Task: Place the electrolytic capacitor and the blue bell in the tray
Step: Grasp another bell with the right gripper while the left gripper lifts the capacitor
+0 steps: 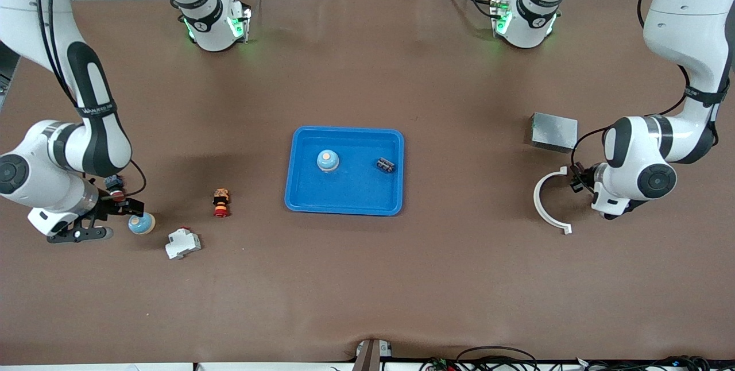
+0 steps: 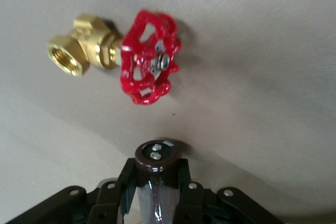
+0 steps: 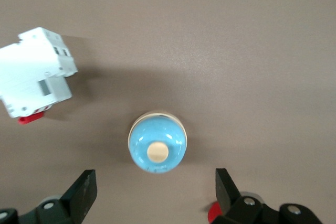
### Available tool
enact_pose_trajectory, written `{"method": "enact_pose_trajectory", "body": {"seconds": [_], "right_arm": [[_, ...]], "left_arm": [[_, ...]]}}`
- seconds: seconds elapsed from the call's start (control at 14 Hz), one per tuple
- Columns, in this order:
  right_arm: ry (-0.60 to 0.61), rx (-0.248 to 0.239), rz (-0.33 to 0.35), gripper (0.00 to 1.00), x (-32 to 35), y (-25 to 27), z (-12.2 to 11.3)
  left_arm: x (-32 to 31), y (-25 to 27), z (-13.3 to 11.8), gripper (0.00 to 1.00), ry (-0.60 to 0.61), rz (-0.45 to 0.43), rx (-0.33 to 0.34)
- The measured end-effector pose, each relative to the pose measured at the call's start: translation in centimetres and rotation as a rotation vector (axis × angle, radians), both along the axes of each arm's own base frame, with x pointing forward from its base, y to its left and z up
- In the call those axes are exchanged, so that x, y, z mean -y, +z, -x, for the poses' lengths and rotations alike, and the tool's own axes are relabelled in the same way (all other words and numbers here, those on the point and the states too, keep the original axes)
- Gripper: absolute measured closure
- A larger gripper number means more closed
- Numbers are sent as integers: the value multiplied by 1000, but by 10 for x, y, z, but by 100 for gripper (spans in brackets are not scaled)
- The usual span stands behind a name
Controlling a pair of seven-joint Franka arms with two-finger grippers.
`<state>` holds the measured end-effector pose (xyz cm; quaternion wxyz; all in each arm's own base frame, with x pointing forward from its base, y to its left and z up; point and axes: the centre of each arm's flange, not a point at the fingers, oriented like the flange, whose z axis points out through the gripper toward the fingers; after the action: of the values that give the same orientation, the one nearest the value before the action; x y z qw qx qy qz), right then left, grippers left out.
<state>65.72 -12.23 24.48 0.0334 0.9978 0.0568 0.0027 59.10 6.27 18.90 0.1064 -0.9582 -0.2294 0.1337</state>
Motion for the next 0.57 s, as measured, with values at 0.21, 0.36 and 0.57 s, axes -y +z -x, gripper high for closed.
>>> {"method": "enact_pose_trajectory", "body": {"seconds": [0.21, 0.36, 0.57], "right_arm": [[12, 15, -43, 0, -1, -16, -17], [24, 20, -62, 0, 0, -23, -24], [38, 3, -64, 0, 1, -39, -25]], "left_arm": [[0, 41, -14, 64, -27, -4, 45], [10, 73, -23, 64, -39, -10, 34], [58, 114, -36, 64, -68, 5, 21]]}}
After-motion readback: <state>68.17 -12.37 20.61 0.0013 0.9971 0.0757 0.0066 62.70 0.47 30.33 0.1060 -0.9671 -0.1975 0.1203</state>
